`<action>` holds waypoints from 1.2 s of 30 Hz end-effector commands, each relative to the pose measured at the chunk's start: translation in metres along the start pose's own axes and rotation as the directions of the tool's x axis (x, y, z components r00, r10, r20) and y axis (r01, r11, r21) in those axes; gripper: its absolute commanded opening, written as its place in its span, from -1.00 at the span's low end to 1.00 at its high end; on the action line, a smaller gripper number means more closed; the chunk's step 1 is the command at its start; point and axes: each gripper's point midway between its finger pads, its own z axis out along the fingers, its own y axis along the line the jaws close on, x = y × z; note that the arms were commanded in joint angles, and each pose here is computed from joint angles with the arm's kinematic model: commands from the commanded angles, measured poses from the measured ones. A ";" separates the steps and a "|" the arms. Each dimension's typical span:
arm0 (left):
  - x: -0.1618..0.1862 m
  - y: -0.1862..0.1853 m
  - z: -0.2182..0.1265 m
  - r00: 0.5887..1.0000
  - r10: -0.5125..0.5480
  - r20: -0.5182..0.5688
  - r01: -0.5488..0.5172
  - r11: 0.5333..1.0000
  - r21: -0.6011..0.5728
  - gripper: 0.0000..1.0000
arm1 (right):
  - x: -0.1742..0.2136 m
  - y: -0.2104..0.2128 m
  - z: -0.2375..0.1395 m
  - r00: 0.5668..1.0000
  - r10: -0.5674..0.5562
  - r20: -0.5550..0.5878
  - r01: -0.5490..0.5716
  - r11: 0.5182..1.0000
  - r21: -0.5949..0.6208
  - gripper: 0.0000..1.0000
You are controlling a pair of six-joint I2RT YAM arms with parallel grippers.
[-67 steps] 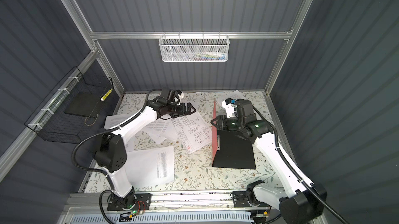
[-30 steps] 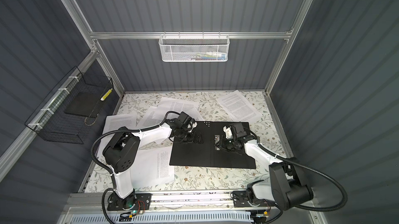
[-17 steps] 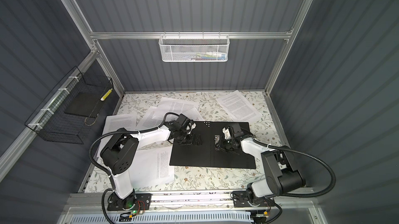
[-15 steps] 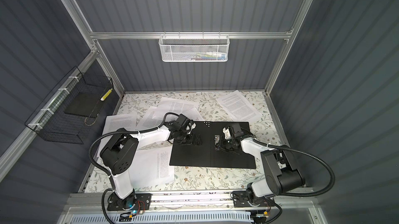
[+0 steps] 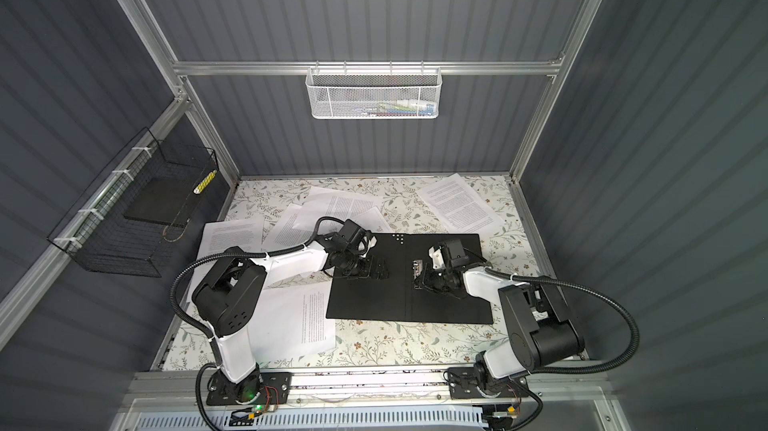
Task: Put the files into the folder
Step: 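Move both grippers to the metal clip inside the open black folder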
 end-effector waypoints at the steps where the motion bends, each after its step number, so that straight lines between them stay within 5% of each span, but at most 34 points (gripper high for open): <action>1: 0.020 0.024 0.011 0.996 -0.060 -0.062 0.055 0.995 -0.080 1.00 | 0.007 0.004 -0.003 1.000 0.013 -0.017 -0.014 0.999 -0.035 -0.70; 26: 0.026 0.041 0.018 0.993 -0.102 -0.066 0.092 0.986 -0.137 0.99 | 0.013 -0.006 -0.002 0.997 0.065 -0.034 -0.067 0.997 -0.047 -0.93; 36: 0.034 0.053 0.022 0.989 -0.136 -0.064 0.123 0.977 -0.174 0.99 | 0.012 -0.024 -0.002 0.985 0.170 -0.022 -0.170 0.985 -0.019 -1.00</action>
